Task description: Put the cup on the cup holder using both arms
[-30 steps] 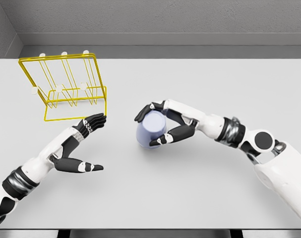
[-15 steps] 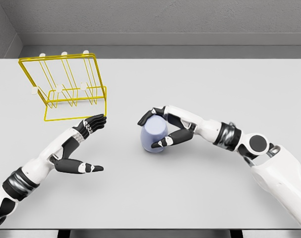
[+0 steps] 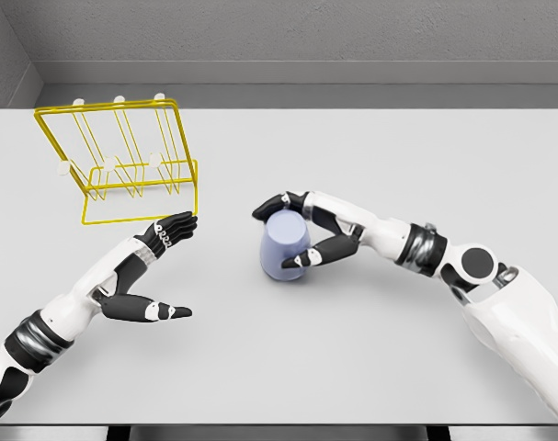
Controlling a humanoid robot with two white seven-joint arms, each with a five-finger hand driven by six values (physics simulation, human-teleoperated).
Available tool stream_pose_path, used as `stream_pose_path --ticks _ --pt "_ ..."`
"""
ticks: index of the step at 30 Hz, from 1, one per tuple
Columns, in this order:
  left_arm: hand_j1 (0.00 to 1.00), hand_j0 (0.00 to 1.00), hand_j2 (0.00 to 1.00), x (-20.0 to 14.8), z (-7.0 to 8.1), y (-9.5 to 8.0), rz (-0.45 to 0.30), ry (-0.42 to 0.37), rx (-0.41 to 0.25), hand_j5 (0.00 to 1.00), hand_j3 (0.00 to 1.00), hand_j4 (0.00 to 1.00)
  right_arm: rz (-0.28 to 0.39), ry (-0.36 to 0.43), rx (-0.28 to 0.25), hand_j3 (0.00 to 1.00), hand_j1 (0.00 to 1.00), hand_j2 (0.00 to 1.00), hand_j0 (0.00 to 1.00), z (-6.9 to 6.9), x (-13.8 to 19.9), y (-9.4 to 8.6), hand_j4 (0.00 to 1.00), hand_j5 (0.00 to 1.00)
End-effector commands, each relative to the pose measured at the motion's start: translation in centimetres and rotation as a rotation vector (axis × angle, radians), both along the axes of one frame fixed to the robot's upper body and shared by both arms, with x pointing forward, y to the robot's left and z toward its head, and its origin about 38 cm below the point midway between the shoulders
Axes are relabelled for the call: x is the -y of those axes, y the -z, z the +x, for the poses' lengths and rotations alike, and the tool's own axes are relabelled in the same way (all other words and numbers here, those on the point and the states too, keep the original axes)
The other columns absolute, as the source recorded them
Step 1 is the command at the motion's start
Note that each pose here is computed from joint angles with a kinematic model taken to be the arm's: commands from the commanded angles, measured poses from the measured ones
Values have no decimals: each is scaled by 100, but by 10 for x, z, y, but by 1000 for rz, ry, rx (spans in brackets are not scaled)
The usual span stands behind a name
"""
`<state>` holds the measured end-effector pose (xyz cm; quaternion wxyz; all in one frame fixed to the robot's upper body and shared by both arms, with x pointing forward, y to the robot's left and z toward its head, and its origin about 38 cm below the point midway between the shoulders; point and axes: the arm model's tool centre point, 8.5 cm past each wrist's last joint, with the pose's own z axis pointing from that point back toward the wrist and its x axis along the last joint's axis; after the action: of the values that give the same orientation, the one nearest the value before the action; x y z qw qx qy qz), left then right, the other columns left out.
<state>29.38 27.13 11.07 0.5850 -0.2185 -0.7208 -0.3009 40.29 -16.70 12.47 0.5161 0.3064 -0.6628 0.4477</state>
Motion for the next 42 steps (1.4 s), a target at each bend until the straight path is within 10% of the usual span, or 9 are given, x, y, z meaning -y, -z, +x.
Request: stream_pose_path --ticks 1,17,22,33,42 --pt "100 100 100 -1 0 0 -7 -4 -5 100 100 100 0 12 -9 96 96 96 96 2 4 4 96 96" --pt "100 100 100 -2 10 -5 -2 -31 -16 100 100 100 -12 52 -55 100 100 100 100 7 13 20 100 100" --pt "100 100 100 30 11 -1 -106 -28 -6 100 100 100 -47 84 -50 100 100 100 100 10 36 18 100 100" --pt "100 100 100 47 16 6 -136 -46 -49 100 100 100 -257 359 48 100 100 100 100 13 209 -46 100 100" --pt "100 100 100 72 24 14 -87 -42 -50 100 100 100 -281 292 92 100 100 100 100 4 193 -67 100 100"
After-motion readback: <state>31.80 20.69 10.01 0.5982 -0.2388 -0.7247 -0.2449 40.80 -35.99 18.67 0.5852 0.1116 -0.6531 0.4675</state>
